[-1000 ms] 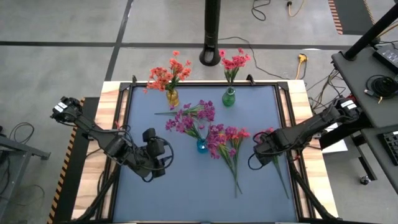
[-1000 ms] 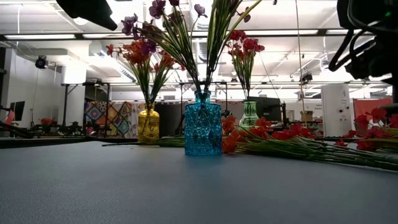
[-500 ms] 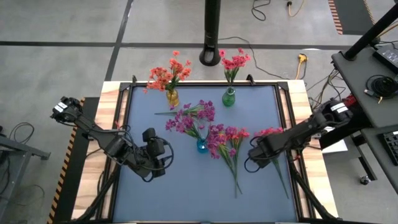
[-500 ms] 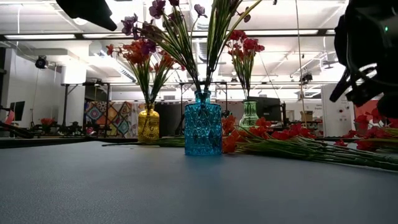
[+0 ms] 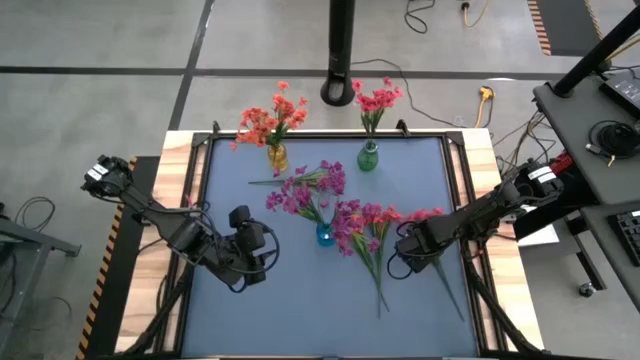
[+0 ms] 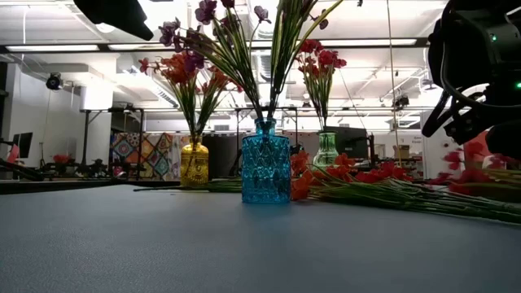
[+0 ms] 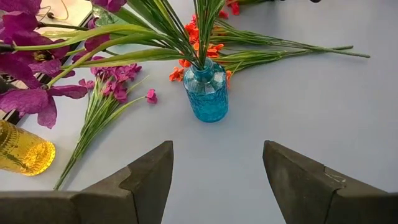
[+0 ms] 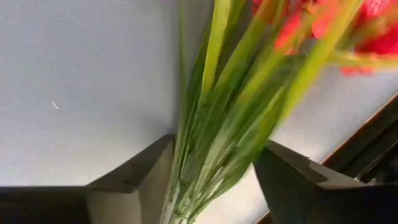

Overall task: Sort flowers into vase by color
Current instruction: Put the right red flower into the green vase, then put the violet flower into the blue vase

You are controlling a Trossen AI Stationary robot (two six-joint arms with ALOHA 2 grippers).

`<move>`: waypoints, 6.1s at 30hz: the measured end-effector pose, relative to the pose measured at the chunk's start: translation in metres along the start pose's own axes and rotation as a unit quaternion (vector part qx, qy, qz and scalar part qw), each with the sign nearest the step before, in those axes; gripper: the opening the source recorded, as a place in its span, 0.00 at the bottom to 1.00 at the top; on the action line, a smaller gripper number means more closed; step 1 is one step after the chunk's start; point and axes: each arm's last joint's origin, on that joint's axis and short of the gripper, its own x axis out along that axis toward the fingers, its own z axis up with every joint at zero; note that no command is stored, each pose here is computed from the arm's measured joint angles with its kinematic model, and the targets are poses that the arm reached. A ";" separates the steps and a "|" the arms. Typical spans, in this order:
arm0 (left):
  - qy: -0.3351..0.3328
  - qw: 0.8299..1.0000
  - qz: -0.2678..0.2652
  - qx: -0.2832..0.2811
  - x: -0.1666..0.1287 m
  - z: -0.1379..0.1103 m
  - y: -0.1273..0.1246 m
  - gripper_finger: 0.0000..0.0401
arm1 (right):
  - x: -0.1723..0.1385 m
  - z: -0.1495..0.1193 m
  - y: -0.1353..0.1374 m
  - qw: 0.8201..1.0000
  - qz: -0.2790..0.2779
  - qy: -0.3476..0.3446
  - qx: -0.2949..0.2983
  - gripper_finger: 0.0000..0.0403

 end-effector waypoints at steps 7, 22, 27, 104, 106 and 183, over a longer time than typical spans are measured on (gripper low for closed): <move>0.000 1.000 0.000 0.000 0.000 0.000 0.000 0.58 | 0.000 0.000 0.001 1.000 0.003 0.001 -0.002 0.32; 0.000 1.000 0.000 -0.001 0.000 0.000 0.000 0.58 | -0.023 -0.003 -0.007 1.000 0.026 0.000 -0.006 0.13; 0.000 1.000 0.000 0.000 0.000 0.000 0.000 0.58 | -0.046 -0.003 -0.013 0.998 0.044 -0.045 0.004 0.11; -0.010 1.000 0.014 0.007 0.000 0.000 0.001 0.58 | -0.188 0.139 -0.115 0.646 0.031 -0.762 -0.021 0.11; -0.009 1.000 0.014 0.009 0.000 0.000 0.001 0.58 | -0.187 0.141 -0.114 0.650 0.032 -0.759 -0.021 0.11; -0.018 1.000 0.019 0.006 0.000 0.002 0.001 0.58 | -0.129 0.058 -0.082 0.867 0.193 -0.457 -0.044 0.82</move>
